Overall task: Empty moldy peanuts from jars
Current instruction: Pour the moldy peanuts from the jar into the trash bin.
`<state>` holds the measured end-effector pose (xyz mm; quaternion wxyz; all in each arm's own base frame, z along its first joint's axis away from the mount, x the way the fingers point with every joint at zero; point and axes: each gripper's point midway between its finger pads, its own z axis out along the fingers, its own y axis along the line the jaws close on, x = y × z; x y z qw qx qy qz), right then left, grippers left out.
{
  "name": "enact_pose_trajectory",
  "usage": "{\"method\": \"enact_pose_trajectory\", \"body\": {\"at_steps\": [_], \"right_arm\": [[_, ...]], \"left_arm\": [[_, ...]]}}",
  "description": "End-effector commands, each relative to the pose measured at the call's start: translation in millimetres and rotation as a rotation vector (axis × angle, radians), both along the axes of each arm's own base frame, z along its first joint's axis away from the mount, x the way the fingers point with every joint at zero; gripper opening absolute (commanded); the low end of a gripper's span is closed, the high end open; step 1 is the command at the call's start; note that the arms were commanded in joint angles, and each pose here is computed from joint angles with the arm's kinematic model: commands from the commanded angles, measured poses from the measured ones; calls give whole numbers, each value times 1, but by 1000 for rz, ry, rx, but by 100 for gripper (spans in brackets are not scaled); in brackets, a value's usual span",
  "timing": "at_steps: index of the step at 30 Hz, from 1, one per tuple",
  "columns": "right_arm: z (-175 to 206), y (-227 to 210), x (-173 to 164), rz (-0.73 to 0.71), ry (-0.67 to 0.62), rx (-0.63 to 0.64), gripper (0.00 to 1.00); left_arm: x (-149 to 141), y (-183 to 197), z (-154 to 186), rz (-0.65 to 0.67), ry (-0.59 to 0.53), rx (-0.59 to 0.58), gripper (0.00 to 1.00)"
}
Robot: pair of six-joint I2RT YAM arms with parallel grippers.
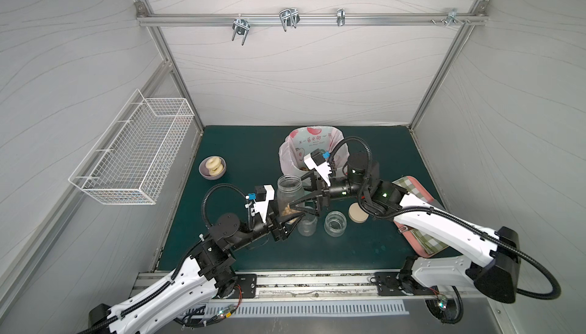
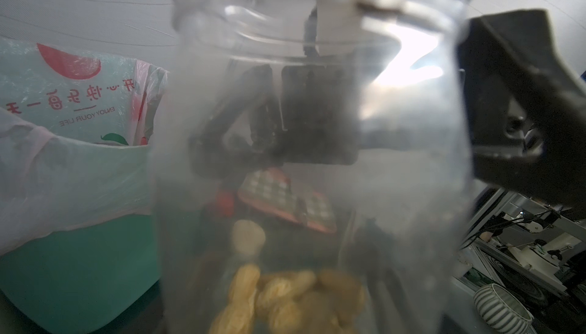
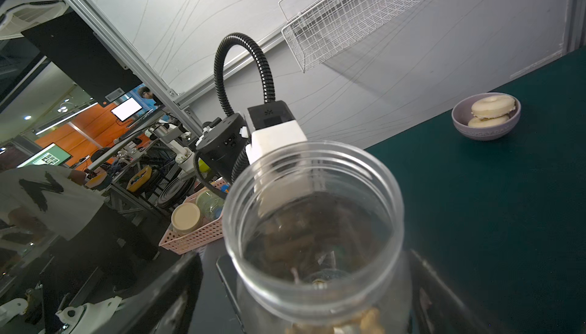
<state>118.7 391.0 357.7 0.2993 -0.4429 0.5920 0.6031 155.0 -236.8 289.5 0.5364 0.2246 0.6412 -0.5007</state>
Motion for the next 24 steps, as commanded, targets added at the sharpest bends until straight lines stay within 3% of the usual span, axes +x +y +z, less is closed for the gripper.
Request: {"method": "enact_pose_trajectory", "body": {"at_steps": [1, 18, 24], "right_arm": [[15, 10, -5, 27, -28, 56, 99], [20, 27, -9, 39, -15, 69, 89], [15, 29, -8, 33, -6, 55, 74]], "left_arm": [[-4, 2, 23, -15, -51, -70, 34], [-4, 1, 23, -19, -49, -70, 35], [-4, 3, 24, -13, -52, -74, 38]]}}
